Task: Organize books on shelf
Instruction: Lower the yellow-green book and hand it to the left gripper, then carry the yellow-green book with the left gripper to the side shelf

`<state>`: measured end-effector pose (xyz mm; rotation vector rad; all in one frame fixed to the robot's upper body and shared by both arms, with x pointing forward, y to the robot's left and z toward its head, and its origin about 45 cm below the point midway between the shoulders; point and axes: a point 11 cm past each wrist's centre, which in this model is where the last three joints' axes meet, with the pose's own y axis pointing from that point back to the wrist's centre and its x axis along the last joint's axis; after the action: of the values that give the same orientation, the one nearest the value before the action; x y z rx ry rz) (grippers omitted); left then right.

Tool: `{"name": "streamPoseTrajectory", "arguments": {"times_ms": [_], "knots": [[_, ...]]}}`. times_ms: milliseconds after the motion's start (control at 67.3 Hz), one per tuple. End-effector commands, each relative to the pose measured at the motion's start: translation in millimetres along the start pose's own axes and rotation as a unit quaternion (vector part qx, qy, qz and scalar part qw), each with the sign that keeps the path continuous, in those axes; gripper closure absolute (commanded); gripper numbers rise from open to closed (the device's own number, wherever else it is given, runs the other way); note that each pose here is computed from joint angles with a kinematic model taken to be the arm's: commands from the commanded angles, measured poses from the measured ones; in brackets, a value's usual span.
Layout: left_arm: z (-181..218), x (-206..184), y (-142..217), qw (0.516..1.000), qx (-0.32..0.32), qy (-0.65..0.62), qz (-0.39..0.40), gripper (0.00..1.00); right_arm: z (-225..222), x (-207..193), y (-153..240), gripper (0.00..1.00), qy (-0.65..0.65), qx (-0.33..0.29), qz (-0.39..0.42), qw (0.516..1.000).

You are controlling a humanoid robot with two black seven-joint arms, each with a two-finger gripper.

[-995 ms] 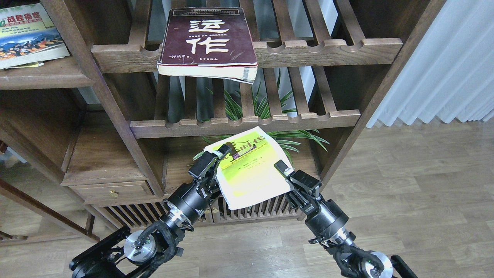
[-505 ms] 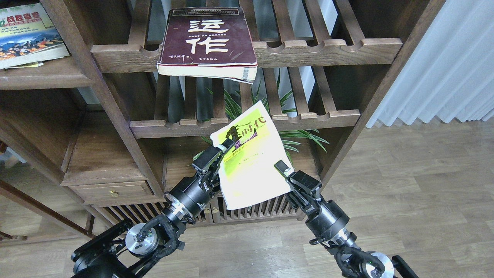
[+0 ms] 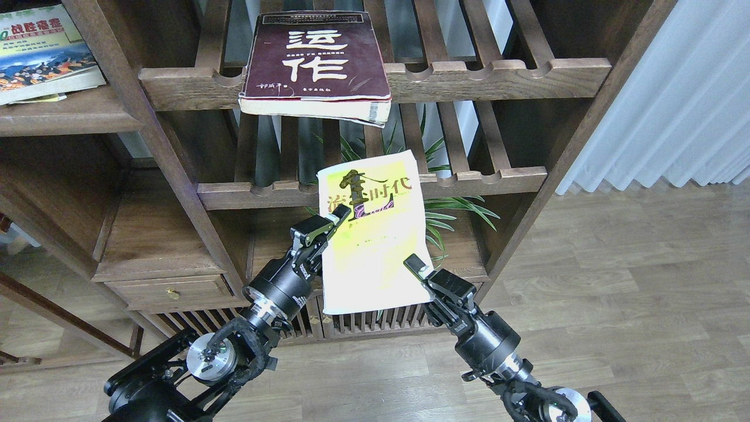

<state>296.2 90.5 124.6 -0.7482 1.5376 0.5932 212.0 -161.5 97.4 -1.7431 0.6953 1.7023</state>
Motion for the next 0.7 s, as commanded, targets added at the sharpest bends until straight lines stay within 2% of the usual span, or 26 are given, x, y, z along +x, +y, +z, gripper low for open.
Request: {"name": "streamPoseTrajectory", "arguments": {"times_ms": [0, 15, 45, 89, 267, 371, 683], "knots": [[8.6, 0.7, 7.5, 1.000, 0.004, -0.013, 0.008, 1.00, 3.4, 4.5, -0.9, 0.48, 0.016, -0.016, 0.012, 1.000], [15.1, 1.7, 14.3, 1.000, 0.009, -0.024, 0.015, 1.00, 5.6, 9.9, 0.6, 0.22, 0.027, -0.025, 0.025, 0.999], [19.9, 1.5, 18.1, 0.999, 0.010, -0.030, 0.019, 1.00, 6.9, 11.9, 1.2, 0.11, 0.035, -0.031, 0.031, 0.998], [26.0, 1.5, 23.8, 0.999, 0.012, -0.040, 0.024, 1.00, 8.0, 13.7, 1.8, 0.01, 0.042, -0.037, 0.036, 0.998], [46.1, 3.8, 60.3, 0.994, 0.038, -0.081, 0.061, 1.00, 7.8, 24.9, 7.4, 0.00, 0.036, -0.035, 0.055, 0.997], [60.8, 2.8, 94.3, 0.987, 0.061, -0.111, 0.096, 1.00, 6.7, 33.8, 10.9, 0.00, 0.031, -0.034, 0.069, 0.997], [116.7, -42.9, 184.1, 0.956, 0.093, -0.208, 0.185, 1.00, 6.3, 53.0, 11.3, 0.00, 0.026, -0.047, 0.099, 0.994]]}}
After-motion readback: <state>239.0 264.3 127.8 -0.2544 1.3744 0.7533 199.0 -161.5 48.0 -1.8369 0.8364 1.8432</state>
